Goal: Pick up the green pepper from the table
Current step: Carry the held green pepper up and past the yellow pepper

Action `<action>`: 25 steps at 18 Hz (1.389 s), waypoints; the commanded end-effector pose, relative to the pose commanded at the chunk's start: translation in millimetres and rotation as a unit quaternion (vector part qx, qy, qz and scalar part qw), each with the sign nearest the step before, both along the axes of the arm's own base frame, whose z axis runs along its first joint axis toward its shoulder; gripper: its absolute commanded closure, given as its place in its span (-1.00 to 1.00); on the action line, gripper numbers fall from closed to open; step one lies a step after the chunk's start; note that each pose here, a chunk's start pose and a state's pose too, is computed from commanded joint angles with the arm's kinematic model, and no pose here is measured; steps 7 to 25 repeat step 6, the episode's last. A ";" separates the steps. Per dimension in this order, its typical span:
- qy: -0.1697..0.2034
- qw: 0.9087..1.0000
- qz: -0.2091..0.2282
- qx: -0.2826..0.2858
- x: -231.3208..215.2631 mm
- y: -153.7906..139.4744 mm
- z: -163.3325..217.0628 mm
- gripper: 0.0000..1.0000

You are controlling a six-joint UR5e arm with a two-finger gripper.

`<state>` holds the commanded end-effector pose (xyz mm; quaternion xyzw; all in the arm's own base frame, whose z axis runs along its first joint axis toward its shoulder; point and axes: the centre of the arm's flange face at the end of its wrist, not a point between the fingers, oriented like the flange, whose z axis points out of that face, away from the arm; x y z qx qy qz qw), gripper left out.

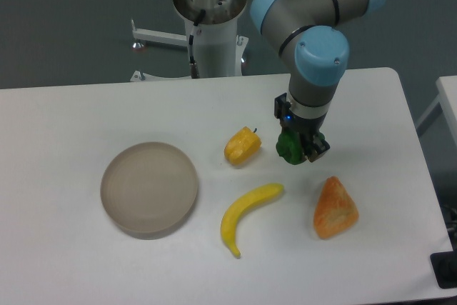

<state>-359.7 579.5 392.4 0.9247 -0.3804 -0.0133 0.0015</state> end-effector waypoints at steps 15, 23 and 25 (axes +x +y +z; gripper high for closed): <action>0.002 1.000 -0.001 -0.003 -1.5 0.5 -2.7 0.41; 0.002 1.000 -0.001 -0.003 -1.5 0.5 -2.7 0.41; 0.002 1.000 -0.001 -0.003 -1.5 0.5 -2.7 0.41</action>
